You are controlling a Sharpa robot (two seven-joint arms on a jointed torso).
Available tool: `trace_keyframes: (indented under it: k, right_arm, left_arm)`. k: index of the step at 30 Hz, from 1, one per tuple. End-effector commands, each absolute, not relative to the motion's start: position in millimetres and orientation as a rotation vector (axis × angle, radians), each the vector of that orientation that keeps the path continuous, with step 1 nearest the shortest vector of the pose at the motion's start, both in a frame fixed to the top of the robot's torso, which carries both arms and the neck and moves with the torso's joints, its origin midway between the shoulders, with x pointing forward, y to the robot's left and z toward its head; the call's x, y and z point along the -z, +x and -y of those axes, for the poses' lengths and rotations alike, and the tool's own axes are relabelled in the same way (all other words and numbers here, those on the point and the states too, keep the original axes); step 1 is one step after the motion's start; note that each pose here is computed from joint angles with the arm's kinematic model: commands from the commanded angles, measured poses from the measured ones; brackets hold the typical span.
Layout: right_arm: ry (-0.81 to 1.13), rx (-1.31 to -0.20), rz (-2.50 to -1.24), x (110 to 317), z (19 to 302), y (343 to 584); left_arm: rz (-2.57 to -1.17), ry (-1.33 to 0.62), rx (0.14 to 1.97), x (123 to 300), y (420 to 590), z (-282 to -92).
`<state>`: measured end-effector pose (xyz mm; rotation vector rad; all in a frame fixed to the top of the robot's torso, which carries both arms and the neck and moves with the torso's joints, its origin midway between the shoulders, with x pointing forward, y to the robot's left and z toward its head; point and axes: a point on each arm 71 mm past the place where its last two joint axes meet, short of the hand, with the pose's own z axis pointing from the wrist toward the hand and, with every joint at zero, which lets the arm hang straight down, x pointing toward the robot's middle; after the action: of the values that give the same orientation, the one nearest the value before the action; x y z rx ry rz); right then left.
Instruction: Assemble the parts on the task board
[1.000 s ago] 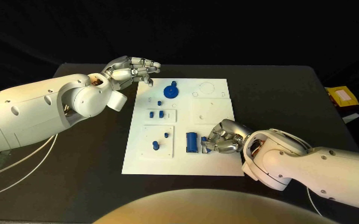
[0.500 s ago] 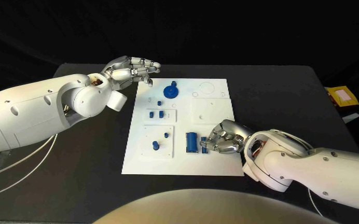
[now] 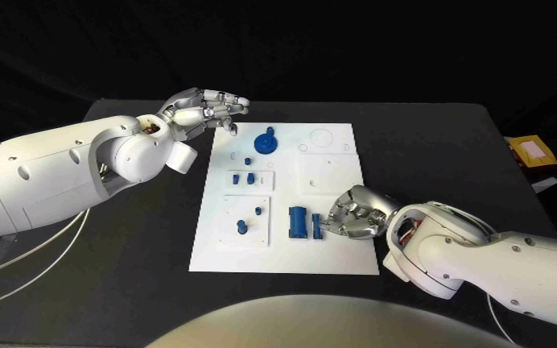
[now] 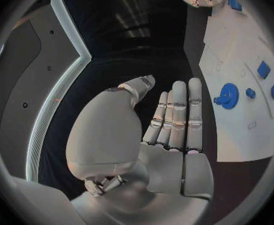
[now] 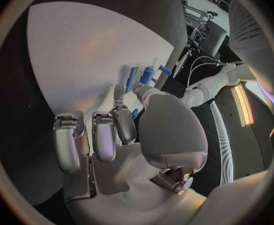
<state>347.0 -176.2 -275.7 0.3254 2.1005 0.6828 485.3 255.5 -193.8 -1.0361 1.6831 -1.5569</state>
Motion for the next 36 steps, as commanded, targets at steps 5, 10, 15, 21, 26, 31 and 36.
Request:
trace_keyframes:
  k: [5, 10, 15, 21, 26, 31, 36]
  right_arm:
    - [0.451, -1.064, -1.834, 251, 187, 374]
    - [0.658, -1.179, -1.736, 249, 206, 410]
    - [0.895, -1.224, -1.623, 255, 227, 455]
    - [1.042, -1.245, -1.537, 265, 242, 495]
    - [1.092, -1.259, -1.488, 271, 246, 518]
    - [1.022, -1.129, -1.518, 270, 247, 517]
    - [1.056, -1.157, -1.460, 264, 236, 508]
  left_arm:
    - [-1.591, -1.057, 1.565, 194.3, 488.9, -255.0]
    - [-1.525, -1.091, 1.547, 200.4, 493.0, -253.9]
    - [-1.435, -1.167, 1.521, 213.4, 501.4, -254.6]
    - [-1.341, -1.251, 1.487, 231.1, 513.6, -256.3]
    - [-1.297, -1.297, 1.469, 247.8, 521.1, -255.6]
    - [-1.392, -1.261, 1.451, 249.9, 518.7, -250.0]
    - [-1.372, -1.258, 1.424, 248.3, 513.3, -242.5]
